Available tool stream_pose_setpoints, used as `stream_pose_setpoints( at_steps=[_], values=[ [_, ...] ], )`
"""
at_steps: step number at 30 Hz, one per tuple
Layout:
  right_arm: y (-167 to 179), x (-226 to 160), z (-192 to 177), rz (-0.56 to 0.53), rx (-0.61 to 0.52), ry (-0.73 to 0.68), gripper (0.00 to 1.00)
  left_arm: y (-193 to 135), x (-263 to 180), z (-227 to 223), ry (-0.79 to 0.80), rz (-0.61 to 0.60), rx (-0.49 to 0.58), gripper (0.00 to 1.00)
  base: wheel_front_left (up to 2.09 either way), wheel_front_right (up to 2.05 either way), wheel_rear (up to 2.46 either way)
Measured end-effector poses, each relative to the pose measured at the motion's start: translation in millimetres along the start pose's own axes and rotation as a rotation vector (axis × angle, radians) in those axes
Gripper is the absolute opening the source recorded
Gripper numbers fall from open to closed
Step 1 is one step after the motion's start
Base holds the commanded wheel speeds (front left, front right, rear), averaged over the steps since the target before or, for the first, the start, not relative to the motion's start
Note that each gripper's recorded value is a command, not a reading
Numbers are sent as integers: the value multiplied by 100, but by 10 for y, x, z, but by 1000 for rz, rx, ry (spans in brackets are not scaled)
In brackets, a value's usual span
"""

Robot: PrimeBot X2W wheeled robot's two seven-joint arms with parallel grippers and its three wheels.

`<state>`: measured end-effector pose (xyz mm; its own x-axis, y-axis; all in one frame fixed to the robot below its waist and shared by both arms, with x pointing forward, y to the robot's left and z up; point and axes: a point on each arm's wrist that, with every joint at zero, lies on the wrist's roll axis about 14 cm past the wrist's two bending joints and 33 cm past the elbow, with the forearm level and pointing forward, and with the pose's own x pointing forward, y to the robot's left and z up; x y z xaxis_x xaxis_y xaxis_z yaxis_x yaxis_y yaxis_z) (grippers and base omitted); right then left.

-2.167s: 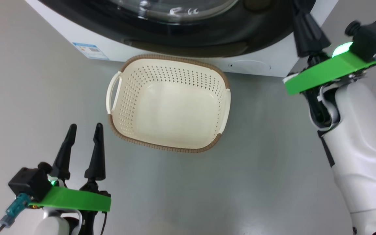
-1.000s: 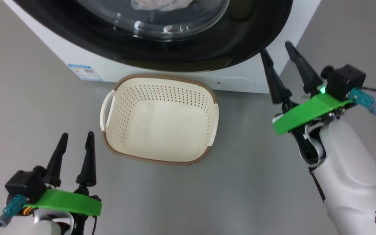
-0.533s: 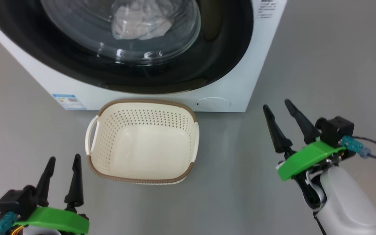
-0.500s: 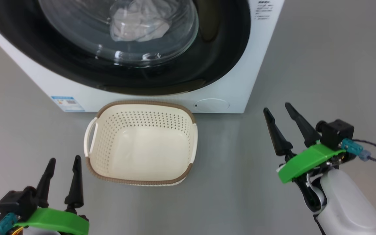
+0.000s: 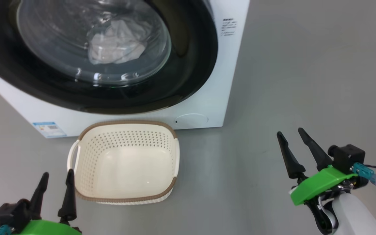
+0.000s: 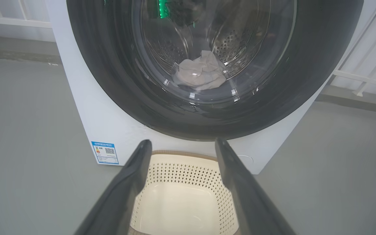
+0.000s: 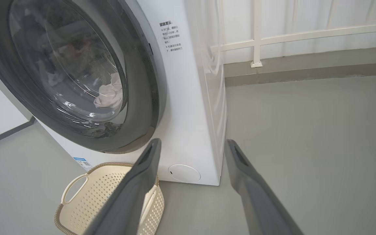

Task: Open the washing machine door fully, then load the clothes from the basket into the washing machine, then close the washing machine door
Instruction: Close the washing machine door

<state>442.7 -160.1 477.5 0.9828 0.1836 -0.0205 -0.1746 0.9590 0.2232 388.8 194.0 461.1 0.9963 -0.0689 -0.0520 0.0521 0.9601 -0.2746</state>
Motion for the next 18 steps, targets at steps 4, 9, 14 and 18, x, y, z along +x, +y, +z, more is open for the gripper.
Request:
stream_pose_setpoints(
  at_steps=[4, 9, 14, 18],
  values=[
    [-128, -134, 34, -39, -4, -7, 100, -12, -23, -10, 3, -3, -1, 100, 0, 0, 0],
    [-262, -288, 64, -80, -8, -14, 100, -39, -56, -20, 10, -17, 13, 100, 0, 0, 0],
    [-346, -404, 123, -110, -8, -32, 100, -50, -80, 0, 6, -24, 32, 100, 0, 0, 0],
    [-388, -488, 136, -127, -7, -37, 100, -40, -123, -22, 13, -21, 34, 100, 0, 0, 0]
  ],
)
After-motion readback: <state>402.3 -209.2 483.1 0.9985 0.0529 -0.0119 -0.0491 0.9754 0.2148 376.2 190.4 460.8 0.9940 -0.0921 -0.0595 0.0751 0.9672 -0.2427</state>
